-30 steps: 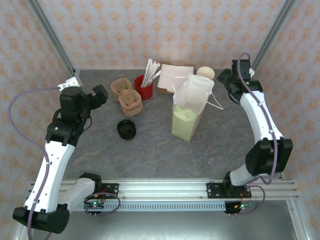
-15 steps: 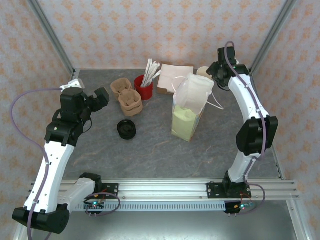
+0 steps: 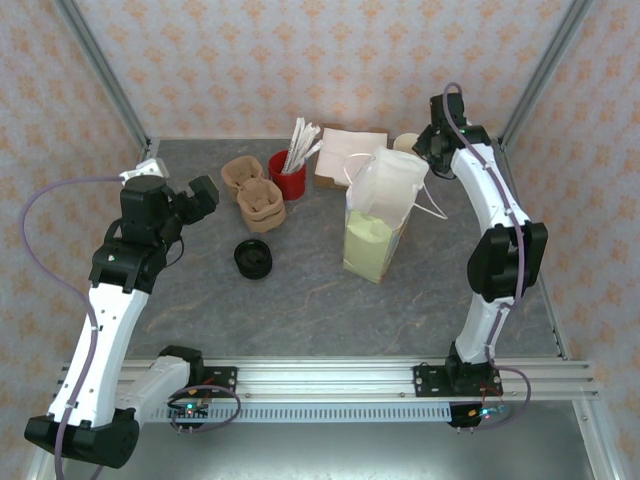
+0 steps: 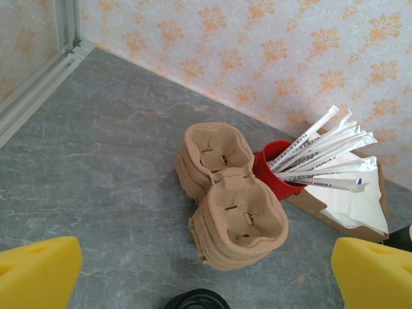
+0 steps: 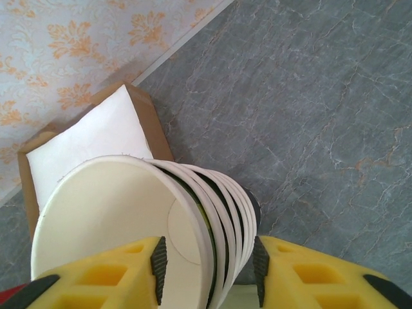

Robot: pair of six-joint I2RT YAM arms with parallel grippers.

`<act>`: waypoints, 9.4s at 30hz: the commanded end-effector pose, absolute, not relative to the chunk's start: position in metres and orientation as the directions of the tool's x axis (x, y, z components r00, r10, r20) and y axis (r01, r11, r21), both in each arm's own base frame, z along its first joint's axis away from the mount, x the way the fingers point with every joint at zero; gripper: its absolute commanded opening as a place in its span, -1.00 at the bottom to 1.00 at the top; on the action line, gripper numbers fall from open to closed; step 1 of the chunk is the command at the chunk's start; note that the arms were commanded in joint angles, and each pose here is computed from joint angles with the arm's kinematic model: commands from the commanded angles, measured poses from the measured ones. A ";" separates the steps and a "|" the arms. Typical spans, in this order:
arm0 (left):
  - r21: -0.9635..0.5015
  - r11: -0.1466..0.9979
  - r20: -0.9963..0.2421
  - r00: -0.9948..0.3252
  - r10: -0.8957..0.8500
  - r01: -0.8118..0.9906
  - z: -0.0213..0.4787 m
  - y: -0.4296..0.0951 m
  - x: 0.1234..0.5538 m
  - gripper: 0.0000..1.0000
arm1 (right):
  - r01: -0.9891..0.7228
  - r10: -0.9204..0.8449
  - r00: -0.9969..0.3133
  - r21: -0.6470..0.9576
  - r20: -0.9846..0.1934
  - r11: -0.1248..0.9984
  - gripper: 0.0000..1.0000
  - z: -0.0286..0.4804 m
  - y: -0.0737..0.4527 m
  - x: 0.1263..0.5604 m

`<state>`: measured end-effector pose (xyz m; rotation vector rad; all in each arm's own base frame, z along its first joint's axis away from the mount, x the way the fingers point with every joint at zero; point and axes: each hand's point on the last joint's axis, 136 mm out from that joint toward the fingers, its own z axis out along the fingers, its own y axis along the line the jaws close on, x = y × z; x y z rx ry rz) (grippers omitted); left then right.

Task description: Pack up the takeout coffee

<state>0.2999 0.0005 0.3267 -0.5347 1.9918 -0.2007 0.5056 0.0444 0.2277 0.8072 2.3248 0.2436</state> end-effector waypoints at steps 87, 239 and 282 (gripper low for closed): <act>-0.383 0.895 -0.742 -0.500 -0.446 -0.230 0.297 -0.022 0.279 0.98 | 0.506 0.538 -0.612 0.236 -0.579 0.830 -1.00 0.252 -0.017 0.202; -0.319 0.945 -0.470 -0.854 -0.225 -0.073 0.250 -0.131 0.255 -0.74 | -0.271 0.118 -0.798 0.527 -0.591 0.806 -0.12 0.286 0.369 0.258; -0.161 0.848 -0.817 -0.550 0.173 0.506 0.362 -0.162 0.232 0.05 | -0.166 0.039 -0.942 0.567 -0.332 0.807 -1.00 0.282 0.322 0.242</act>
